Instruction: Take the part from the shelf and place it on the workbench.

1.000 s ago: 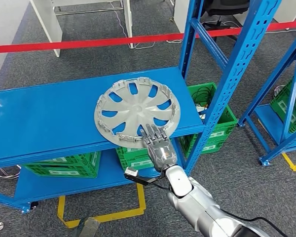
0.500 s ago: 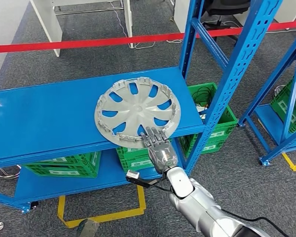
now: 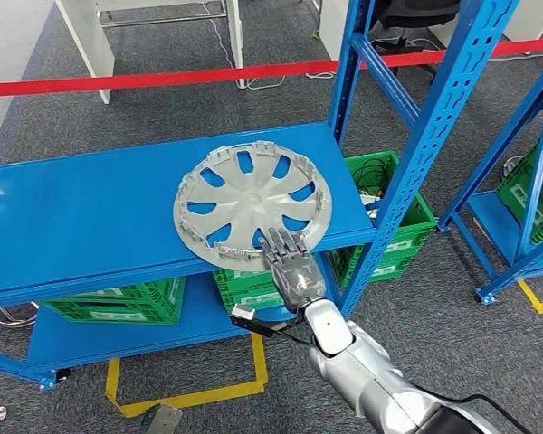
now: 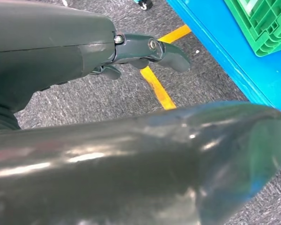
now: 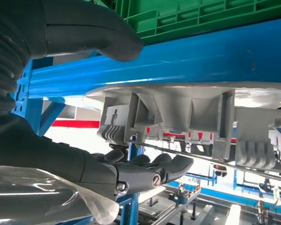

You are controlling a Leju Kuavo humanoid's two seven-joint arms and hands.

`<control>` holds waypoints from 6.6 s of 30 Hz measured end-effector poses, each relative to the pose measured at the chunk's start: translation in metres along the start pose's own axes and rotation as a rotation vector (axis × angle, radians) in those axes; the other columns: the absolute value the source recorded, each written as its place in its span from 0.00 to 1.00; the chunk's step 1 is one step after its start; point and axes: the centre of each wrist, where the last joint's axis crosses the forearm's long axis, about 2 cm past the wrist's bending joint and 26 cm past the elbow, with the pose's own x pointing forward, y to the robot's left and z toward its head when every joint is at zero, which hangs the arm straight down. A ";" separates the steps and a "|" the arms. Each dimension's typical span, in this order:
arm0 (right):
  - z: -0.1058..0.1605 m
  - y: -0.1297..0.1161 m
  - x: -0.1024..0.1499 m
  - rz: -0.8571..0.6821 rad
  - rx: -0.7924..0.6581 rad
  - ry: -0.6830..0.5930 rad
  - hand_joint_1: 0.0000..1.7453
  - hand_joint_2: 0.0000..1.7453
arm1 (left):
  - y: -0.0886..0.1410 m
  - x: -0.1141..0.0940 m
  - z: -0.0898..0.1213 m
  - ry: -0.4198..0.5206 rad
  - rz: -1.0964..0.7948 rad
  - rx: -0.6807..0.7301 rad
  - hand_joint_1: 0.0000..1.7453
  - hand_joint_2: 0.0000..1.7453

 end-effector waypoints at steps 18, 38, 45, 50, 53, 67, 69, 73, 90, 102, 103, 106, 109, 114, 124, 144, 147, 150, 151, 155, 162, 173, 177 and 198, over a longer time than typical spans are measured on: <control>-0.012 -0.007 0.003 -0.011 -0.020 0.013 0.17 1.00 | 0.000 0.000 0.000 0.007 -0.007 -0.014 0.00 0.00; -0.015 -0.004 0.004 -0.019 0.006 0.047 1.00 1.00 | -0.002 0.004 -0.001 -0.015 0.000 -0.021 0.00 0.00; -0.011 0.000 0.004 -0.018 0.023 0.046 1.00 1.00 | -0.007 0.011 -0.002 -0.026 0.018 -0.036 0.00 0.00; -0.009 -0.003 0.009 -0.025 -0.002 0.016 1.00 1.00 | -0.008 0.011 -0.002 -0.029 0.051 -0.057 0.00 0.00; -0.008 -0.013 0.017 -0.057 -0.070 -0.024 1.00 1.00 | -0.008 0.011 -0.002 -0.038 0.067 -0.050 0.00 0.25; 0.004 -0.137 0.039 -0.111 -0.647 -0.270 1.00 1.00 | -0.007 0.008 -0.002 -0.028 0.189 -0.013 0.00 1.00; 0.010 -0.156 0.042 -0.102 -0.727 -0.330 1.00 1.00 | -0.006 0.007 -0.002 -0.024 0.198 -0.015 0.00 1.00; 0.024 -0.187 0.045 -0.094 -0.855 -0.383 1.00 1.00 | -0.005 0.003 0.000 -0.011 0.213 -0.019 0.00 1.00; 0.051 -0.254 0.034 -0.026 -1.115 -0.346 1.00 1.00 | -0.002 -0.003 0.002 0.119 0.246 0.012 0.00 1.00; 0.071 -0.264 0.020 -0.007 -1.139 -0.248 1.00 1.00 | 0.004 -0.023 0.011 0.217 0.224 0.072 0.00 1.00; 0.072 -0.263 0.020 -0.009 -1.138 -0.243 1.00 1.00 | 0.005 -0.024 0.012 0.227 0.228 0.080 0.00 1.00; 0.073 -0.263 0.019 -0.011 -1.136 -0.239 1.00 1.00 | 0.007 -0.028 0.013 0.254 0.237 0.095 0.00 1.00; 0.074 -0.263 0.019 -0.016 -1.133 -0.231 1.00 1.00 | 0.008 -0.032 0.015 0.309 0.265 0.098 0.00 1.00; 0.077 -0.261 0.019 -0.032 -1.122 -0.224 1.00 1.00 | 0.008 -0.042 0.022 0.497 0.361 0.063 0.00 1.00; 0.083 -0.255 0.020 -0.072 -1.085 -0.185 1.00 1.00 | 0.009 -0.048 0.026 0.663 0.432 0.023 0.00 1.00; 0.084 -0.253 0.020 -0.079 -1.078 -0.178 1.00 1.00 | 0.009 -0.049 0.025 0.665 0.420 0.018 0.00 1.00; 0.085 -0.253 0.020 -0.085 -1.077 -0.168 1.00 1.00 | 0.006 -0.045 0.025 0.657 0.321 -0.036 0.00 1.00; 0.086 -0.254 0.018 -0.079 -1.081 -0.165 1.00 1.00 | 0.003 -0.042 0.024 0.640 0.245 -0.075 0.00 1.00; 0.086 -0.255 0.017 -0.078 -1.082 -0.163 1.00 1.00 | 0.003 -0.041 0.024 0.635 0.234 -0.079 0.00 1.00; 0.087 -0.256 0.016 -0.075 -1.087 -0.159 1.00 1.00 | 0.005 -0.040 0.022 0.609 0.184 -0.091 0.00 1.00; 0.087 -0.259 0.014 -0.067 -1.100 -0.148 1.00 1.00 | 0.008 -0.036 0.017 0.583 0.097 -0.109 0.00 1.00; 0.088 -0.260 0.013 -0.060 -1.102 -0.140 1.00 1.00 | 0.003 -0.035 0.020 0.590 0.093 -0.131 0.00 1.00; 0.089 -0.260 0.012 -0.056 -1.102 -0.138 1.00 1.00 | 0.002 -0.034 0.019 0.614 0.149 -0.133 0.00 1.00; 0.090 -0.260 0.015 -0.098 -1.100 -0.113 1.00 1.00 | -0.006 -0.037 0.026 0.867 0.829 -0.231 0.00 1.00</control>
